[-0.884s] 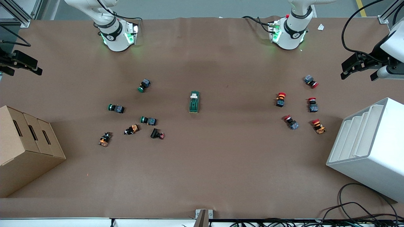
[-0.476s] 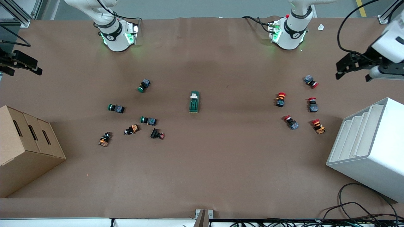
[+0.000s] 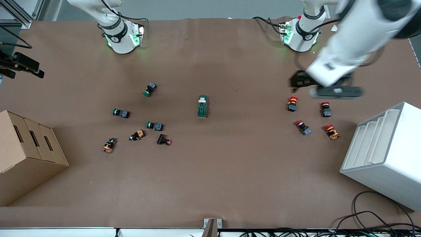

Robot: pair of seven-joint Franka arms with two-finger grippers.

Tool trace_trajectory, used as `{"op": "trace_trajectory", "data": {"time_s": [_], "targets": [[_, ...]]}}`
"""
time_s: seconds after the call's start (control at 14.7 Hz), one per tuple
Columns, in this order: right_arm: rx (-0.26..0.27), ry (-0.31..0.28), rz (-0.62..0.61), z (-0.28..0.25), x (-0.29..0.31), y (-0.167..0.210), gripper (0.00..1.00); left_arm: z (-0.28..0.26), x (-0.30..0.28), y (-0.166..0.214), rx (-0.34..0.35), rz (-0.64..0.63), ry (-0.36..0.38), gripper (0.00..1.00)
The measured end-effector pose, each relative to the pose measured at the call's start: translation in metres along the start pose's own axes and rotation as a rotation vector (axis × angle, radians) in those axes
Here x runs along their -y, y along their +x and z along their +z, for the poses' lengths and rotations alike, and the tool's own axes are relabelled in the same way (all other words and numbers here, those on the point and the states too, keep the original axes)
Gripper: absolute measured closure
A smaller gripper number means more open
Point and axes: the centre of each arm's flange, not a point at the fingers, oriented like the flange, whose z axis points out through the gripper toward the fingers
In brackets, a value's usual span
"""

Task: Close load switch with both arms
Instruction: 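Move the left gripper over the green load switch, then reach the right gripper to the white lever while the left gripper hovers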

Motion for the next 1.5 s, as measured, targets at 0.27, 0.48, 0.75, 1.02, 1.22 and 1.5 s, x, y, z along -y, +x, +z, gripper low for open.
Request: {"op": "trace_trajectory", "data": {"time_s": [0.27, 0.48, 0.75, 1.02, 1.22, 1.5], "targets": [[0.005, -0.010, 0.007, 0.003, -0.004, 0.002, 0.00, 0.088, -0.136, -0.049, -0.041, -0.196, 0.022, 0.00], [0.028, -0.037, 0.015, 0.027, -0.010, 0.021, 0.00, 0.163, -0.205, -0.093, -0.107, -0.247, 0.082, 0.00], [0.129, -0.115, 0.014, 0.096, -0.018, 0.065, 0.00, 0.246, -0.263, -0.152, -0.216, -0.276, 0.110, 0.00], [0.154, -0.049, 0.148, 0.130, 0.012, 0.082, 0.00, 0.309, -0.289, -0.216, -0.341, -0.245, 0.117, 0.00], [0.143, -0.015, 0.319, 0.158, 0.067, 0.089, 0.00, 0.351, -0.285, -0.250, -0.457, -0.141, 0.129, 0.01], [0.145, 0.015, 0.592, 0.209, 0.191, 0.083, 0.00, 0.398, -0.275, -0.279, -0.626, -0.041, 0.102, 0.01]]}}
